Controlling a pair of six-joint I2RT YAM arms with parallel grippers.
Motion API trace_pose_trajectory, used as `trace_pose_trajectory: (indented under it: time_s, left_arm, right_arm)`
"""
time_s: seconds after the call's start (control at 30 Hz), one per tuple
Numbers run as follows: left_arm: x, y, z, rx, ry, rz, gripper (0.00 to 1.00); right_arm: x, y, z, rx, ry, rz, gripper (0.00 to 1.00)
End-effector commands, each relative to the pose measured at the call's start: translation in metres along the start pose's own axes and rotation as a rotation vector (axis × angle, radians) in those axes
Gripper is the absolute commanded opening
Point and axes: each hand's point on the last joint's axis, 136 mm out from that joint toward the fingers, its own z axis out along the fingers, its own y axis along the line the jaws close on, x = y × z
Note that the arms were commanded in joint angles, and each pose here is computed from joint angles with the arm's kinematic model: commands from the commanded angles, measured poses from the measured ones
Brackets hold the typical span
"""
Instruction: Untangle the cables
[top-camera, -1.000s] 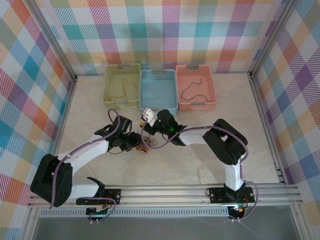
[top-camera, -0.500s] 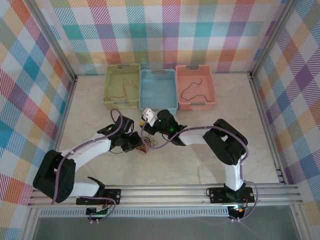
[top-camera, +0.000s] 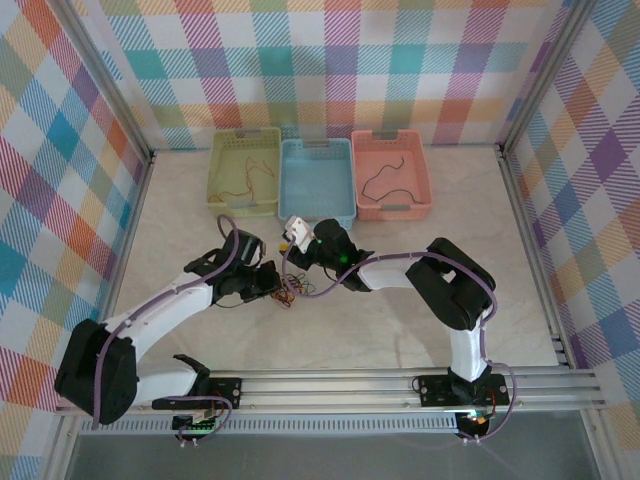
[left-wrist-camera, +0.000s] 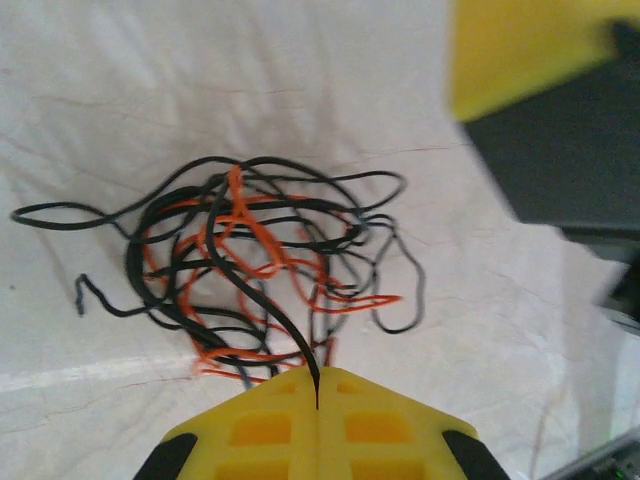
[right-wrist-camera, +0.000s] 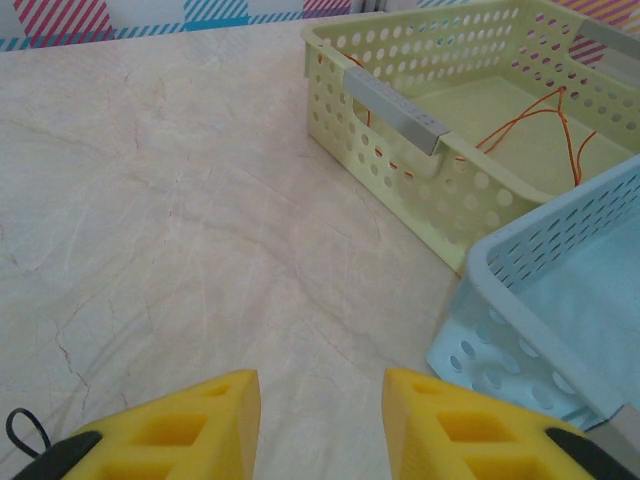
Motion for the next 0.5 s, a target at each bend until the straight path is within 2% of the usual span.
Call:
trace_pose_trajectory:
  time_s: [0.0, 0.23, 0.47]
  left_arm:
    - [-0.004, -0.028, -0.024, 0.090, -0.029, 0.125, 0.00]
    - [-0.006, -0.051, -0.059, 0.161, -0.074, 0.247, 0.00]
    - [-0.011, -0.059, -0.082, 0.146, -0.098, 0.329, 0.00]
  right_arm:
    - [-0.030, -0.002, -0.011, 0.000, -0.081, -0.007, 0.38]
    - [-0.042, -0.001, -0.027, -0.012, -0.154, -0.020, 0.38]
    - [-0.050, 0.027, -0.043, -0.169, -0.227, -0.075, 0.42]
